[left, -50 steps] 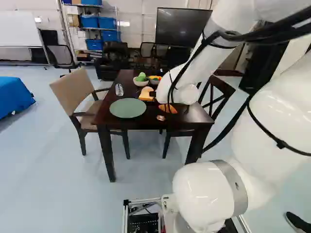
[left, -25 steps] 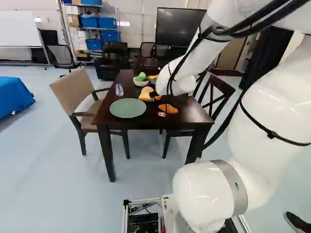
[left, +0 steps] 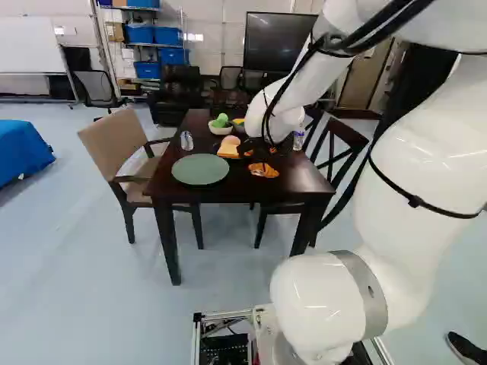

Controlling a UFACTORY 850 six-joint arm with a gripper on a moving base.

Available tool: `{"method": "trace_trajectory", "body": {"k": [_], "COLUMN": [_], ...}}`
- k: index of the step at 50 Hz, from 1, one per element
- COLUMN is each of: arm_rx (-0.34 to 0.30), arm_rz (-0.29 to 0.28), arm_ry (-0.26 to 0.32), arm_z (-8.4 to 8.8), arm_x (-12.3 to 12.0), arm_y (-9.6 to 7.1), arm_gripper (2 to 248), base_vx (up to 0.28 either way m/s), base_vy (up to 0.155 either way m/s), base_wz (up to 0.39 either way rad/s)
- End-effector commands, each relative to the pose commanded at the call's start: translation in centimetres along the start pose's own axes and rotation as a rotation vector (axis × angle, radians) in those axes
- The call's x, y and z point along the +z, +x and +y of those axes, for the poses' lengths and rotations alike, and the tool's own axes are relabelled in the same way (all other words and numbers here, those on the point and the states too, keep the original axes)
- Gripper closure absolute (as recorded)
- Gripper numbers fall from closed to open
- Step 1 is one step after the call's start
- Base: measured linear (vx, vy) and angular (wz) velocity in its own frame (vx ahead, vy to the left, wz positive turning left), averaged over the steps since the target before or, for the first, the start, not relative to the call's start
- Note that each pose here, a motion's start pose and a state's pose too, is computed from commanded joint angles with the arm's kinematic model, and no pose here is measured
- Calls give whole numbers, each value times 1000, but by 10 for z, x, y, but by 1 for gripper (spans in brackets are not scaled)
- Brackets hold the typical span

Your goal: Move the croissant to the empty plate

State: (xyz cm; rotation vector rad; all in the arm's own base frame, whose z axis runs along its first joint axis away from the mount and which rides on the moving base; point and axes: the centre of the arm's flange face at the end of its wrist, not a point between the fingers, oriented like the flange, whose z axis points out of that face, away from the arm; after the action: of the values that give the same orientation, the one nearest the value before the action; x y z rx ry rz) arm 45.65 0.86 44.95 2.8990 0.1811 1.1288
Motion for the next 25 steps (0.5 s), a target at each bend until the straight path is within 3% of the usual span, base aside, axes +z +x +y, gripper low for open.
{"method": "trace_trajectory", "body": {"k": [25], "arm_rx": [13], "arm_rz": [-133], "arm_ry": [-17], "arm_z": [12], "arm_x": [-6], "arm_y": [21], "arm_gripper": [3], "base_vx": [0], "base_vy": [0], "base_wz": [0]}}
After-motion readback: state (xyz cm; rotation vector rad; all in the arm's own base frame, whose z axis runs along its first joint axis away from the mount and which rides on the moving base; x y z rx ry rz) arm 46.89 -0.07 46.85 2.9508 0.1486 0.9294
